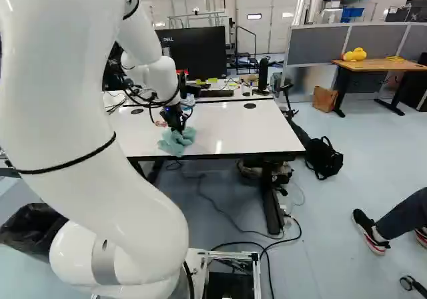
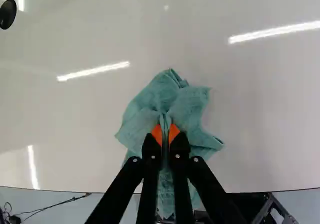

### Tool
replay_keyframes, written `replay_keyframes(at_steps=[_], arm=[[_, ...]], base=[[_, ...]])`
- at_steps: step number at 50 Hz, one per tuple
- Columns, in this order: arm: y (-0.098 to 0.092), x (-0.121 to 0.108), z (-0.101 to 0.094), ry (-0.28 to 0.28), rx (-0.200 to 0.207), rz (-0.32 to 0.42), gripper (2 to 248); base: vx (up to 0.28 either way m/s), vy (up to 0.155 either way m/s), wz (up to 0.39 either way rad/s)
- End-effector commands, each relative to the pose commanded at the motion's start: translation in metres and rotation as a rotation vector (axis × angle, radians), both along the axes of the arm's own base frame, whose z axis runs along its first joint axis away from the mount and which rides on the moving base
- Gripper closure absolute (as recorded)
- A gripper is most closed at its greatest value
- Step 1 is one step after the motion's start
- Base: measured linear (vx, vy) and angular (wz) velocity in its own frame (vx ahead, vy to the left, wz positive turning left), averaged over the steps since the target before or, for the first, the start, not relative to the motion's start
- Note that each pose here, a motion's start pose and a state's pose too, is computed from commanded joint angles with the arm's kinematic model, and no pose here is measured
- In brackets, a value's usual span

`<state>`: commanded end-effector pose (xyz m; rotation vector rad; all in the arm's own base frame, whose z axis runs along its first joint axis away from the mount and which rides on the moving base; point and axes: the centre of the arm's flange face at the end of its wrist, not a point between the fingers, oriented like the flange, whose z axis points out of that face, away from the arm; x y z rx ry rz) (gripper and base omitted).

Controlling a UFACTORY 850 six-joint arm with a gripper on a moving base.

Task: Clean the table with the green towel

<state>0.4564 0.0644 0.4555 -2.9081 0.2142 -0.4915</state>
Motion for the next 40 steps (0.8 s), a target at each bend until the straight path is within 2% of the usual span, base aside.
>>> replay_keyframes(at_steps=[9,19,31,40], arm=[[-0.003,-0.018,0.0,0.003,0.0,-0.003,215],[-0.016,-0.031,-0.001,0.005,0.0,-0.029,215],[-0.037,-0.034,-0.001,0.005,0.0,-0.078,215],[-0.053,-0.027,-0.001,0.005,0.0,-0.115,215]], base=[[0.0,0.0,0.0],[0.0,0.0,0.0],[0.0,0.0,0.0],[0.0,0.0,0.0]])
